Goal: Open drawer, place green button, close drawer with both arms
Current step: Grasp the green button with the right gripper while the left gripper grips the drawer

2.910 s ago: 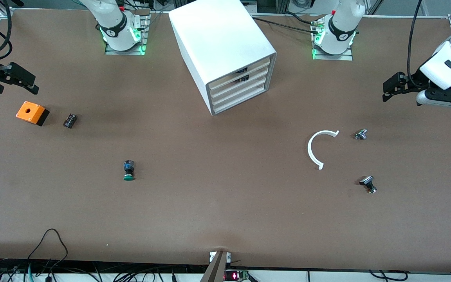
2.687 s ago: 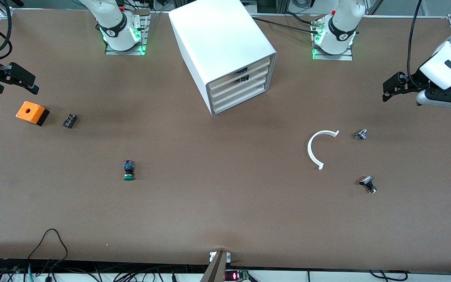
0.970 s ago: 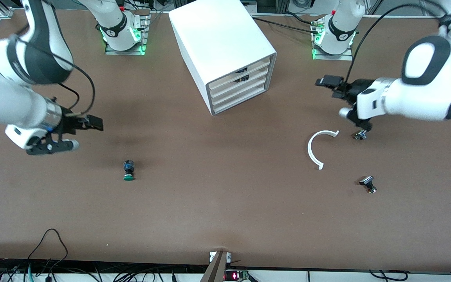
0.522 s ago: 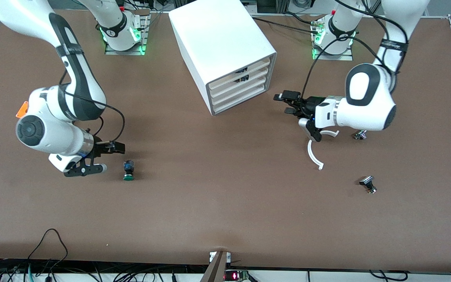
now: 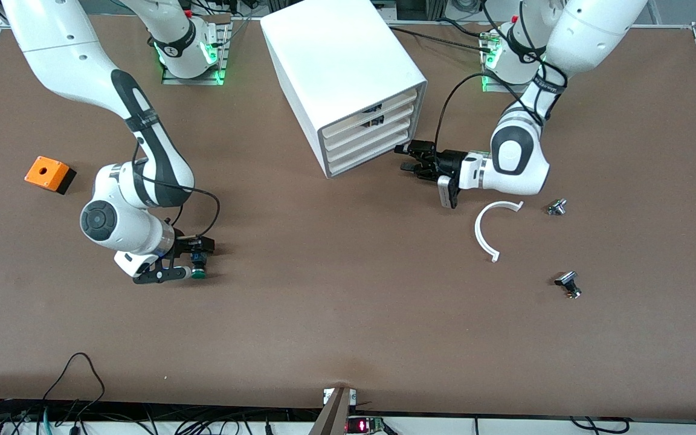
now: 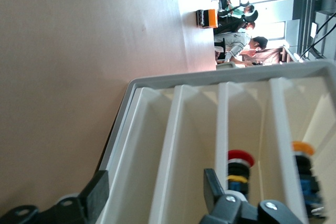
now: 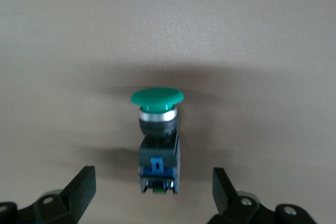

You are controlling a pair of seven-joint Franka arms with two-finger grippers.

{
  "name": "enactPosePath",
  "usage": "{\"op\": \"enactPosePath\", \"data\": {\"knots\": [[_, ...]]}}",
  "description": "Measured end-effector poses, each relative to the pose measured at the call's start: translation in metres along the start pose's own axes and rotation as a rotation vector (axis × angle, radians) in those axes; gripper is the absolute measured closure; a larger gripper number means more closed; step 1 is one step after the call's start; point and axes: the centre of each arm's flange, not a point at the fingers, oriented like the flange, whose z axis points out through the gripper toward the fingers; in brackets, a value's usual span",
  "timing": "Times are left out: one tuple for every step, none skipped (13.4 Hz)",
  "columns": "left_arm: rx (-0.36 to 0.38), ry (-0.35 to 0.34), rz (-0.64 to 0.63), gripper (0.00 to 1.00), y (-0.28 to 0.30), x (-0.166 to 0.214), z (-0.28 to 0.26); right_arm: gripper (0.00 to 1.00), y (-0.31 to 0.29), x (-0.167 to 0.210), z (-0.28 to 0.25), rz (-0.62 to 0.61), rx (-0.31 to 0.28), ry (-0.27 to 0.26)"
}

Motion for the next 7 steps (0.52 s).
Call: {"op": "enactPosePath", "data": {"knots": [[-0.006, -0.006, -0.008, 0.36, -0.007, -0.005, 0.004, 0.04, 0.000, 0.000, 0.003, 0.000, 0.000, 0.003], [-0.011, -0.016, -0.020, 0.49, -0.012, -0.010, 0.010, 0.04, 0.000, 0.000, 0.003, -0.001, 0.000, 0.004], [-0.017, -0.028, -0.030, 0.58, -0.014, -0.015, 0.017, 0.12, 0.000, 0.001, 0.003, -0.001, 0.000, 0.006], [-0.023, -0.039, -0.041, 0.59, -0.014, -0.021, 0.024, 0.23, 0.001, 0.001, 0.003, -0.001, 0.000, 0.007], [-0.031, -0.048, -0.051, 0.59, -0.013, -0.028, 0.032, 0.35, 0.001, 0.001, 0.003, -0.001, 0.000, 0.007], [-0.039, -0.054, -0.060, 0.58, -0.012, -0.033, 0.038, 0.35, 0.001, 0.001, 0.003, -0.001, -0.001, 0.007], [-0.047, -0.056, -0.068, 0.57, -0.011, -0.037, 0.043, 0.44, 0.001, 0.001, 0.003, -0.001, -0.001, 0.007]]}}
